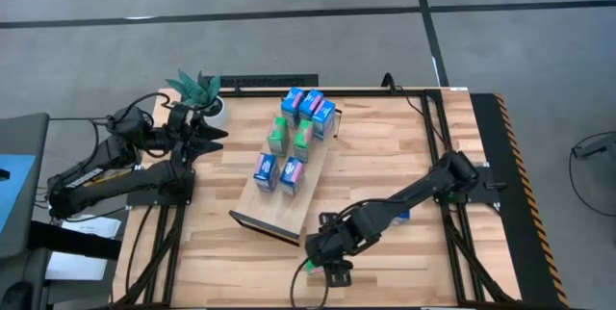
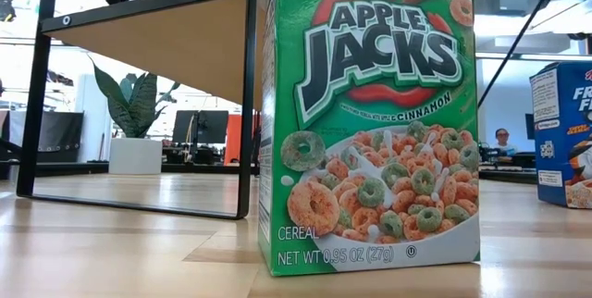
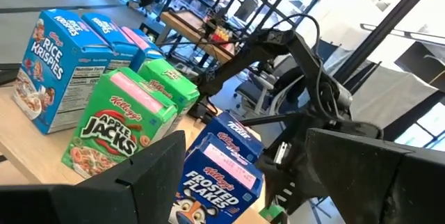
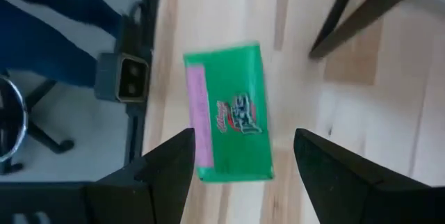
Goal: Stack cereal on shelf
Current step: Put the green cereal box on the shelf aligned with the other green cereal boxes
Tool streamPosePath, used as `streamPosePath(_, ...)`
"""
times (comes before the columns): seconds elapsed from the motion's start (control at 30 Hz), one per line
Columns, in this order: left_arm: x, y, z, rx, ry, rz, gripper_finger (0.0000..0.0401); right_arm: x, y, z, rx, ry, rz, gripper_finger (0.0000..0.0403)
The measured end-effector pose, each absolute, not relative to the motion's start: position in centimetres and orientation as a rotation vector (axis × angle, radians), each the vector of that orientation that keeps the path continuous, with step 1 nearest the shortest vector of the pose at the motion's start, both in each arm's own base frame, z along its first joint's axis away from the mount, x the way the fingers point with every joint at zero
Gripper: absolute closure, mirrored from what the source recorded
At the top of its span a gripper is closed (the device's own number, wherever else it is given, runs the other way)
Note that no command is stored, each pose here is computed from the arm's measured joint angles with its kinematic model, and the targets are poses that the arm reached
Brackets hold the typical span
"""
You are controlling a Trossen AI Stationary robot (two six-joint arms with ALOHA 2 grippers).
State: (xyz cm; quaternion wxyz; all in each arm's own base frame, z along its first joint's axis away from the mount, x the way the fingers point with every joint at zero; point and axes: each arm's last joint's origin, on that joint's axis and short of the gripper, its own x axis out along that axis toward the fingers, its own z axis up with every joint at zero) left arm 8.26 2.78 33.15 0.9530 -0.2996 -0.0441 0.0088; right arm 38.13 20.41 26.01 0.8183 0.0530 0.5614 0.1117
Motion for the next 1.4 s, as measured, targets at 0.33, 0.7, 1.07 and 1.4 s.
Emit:
streamPosePath(0.33,8.3,2.8,33.1,-0.601,-0.086,0.019,0.0115,39.1,21.0,25.0,0.109,1.222,0.229,0.0132)
streamPosePath(0.7,8.3,2.8,33.1,-0.6,-0.087,0.02,0.0115,40.0,18.9,27.0,0.179,1.207,0.235,0.0132)
streamPosePath(1.07,8.3,2.8,33.1,-0.596,-0.087,0.021,0.0115,40.7,17.9,27.1,0.322,1.238,0.358,0.0132)
streamPosePath(1.4,8.3,2.8,33.1,-0.518,-0.086,0.024,0.0115,40.4,16.8,30.5,0.263,1.234,0.378,0.0132)
